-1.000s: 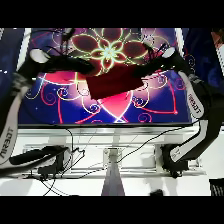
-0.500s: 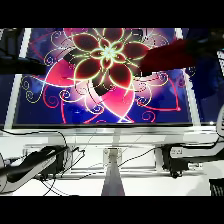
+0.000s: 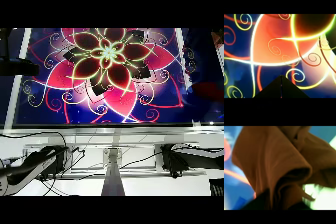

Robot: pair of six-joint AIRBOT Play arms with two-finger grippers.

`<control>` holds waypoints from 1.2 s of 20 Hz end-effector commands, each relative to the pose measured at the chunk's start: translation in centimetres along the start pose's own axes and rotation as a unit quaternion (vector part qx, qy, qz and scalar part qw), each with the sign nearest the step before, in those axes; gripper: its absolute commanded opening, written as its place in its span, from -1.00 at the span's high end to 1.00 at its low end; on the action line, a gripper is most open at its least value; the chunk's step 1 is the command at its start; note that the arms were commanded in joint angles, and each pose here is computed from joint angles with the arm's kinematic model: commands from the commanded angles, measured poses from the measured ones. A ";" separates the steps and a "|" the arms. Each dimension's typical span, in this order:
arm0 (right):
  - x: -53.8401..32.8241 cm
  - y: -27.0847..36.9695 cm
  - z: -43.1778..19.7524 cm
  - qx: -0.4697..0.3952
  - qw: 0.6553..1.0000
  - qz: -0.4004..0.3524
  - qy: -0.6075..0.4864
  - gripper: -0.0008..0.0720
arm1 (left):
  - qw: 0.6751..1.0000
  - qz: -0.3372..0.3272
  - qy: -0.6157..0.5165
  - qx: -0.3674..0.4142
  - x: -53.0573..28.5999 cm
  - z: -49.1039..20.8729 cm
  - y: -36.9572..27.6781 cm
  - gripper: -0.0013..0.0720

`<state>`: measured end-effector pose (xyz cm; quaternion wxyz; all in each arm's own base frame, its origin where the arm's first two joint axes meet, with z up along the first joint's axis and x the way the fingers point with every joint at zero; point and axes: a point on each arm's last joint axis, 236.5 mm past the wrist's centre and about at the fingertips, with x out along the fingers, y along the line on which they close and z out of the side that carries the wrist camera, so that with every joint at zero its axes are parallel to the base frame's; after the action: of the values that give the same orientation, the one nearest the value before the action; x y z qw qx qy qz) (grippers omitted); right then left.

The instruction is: Fold the clothes and pants, and hang the long-sleeved shirts on hangers.

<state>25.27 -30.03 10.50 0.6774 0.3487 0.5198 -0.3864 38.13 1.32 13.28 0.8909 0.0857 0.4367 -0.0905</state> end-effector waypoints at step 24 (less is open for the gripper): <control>-4.9 33.7 -21.9 -0.600 0.777 0.153 -0.115 0.96 | 1.000 0.001 0.000 0.000 -0.1 0.0 0.1 0.93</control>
<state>44.03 -0.30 12.36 0.8459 0.0384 0.5314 0.0237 38.10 1.35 13.29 0.8908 0.0861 0.4369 -0.0900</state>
